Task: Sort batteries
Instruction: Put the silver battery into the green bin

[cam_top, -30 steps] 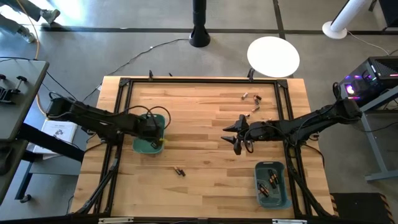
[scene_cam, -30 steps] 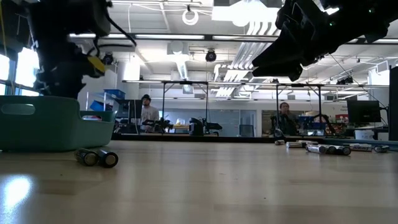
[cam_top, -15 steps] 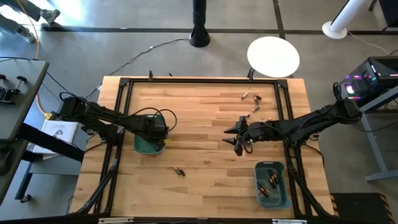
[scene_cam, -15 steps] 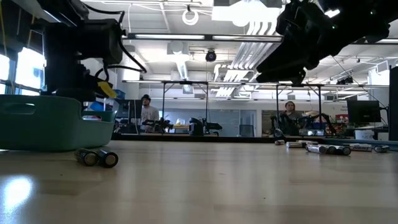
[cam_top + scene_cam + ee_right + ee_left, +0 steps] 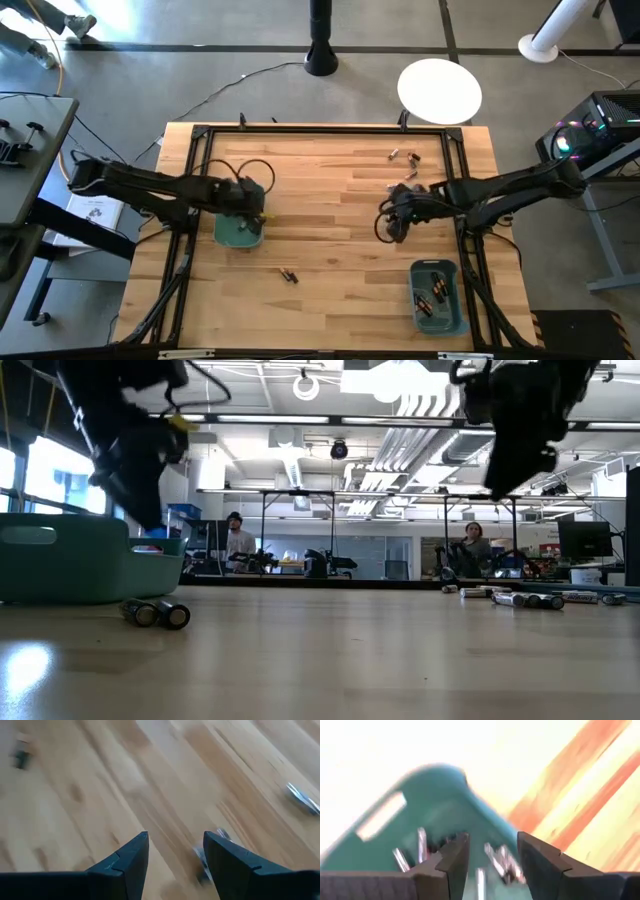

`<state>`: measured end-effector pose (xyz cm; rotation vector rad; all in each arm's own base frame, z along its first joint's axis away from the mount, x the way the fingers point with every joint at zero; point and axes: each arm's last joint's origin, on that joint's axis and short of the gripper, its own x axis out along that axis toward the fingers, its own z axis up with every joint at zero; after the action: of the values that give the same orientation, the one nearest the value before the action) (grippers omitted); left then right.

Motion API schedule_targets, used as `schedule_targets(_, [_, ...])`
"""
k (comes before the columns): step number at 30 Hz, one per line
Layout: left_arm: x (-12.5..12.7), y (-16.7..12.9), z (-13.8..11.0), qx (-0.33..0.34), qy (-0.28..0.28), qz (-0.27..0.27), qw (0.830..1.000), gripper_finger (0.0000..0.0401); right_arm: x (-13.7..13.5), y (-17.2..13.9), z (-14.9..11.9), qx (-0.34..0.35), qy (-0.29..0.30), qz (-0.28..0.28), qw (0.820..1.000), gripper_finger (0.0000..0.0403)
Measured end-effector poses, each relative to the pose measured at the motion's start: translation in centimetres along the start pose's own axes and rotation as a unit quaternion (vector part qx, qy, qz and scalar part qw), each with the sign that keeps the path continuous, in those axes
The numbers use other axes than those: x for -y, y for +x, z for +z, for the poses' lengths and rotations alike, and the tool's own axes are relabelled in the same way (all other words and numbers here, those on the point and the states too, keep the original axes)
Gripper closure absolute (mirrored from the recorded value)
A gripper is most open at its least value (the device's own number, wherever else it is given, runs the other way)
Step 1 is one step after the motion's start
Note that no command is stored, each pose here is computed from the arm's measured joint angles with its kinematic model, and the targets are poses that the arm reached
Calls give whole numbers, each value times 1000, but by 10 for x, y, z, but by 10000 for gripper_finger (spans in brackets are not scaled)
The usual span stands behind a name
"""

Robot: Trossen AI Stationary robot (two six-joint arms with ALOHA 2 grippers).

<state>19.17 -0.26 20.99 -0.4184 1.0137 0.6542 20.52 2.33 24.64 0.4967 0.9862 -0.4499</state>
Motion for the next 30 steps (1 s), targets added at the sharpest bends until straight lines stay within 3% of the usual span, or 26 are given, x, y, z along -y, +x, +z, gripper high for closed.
schedule_targets(3, [3,-13,8,85,21,-9,996,250,11,-5,-6,-71,44,-41,996,219])
schedule_targets(7, [11,-22,16,184,56,-16,981,255,31,2,-23,-150,109,-113,976,219])
schedule_targets(12, [29,-28,25,264,101,-38,959,258,53,21,-37,-172,157,-163,959,219])
schedule_targets(18, [47,-23,31,299,148,-55,941,258,73,42,-42,-160,209,-182,947,219])
schedule_targets(26, [63,-1,33,292,154,-66,942,259,98,61,-41,-139,225,-217,940,219])
schedule_targets(30, [74,10,34,285,160,-103,939,259,106,67,-40,-154,228,-230,934,219])
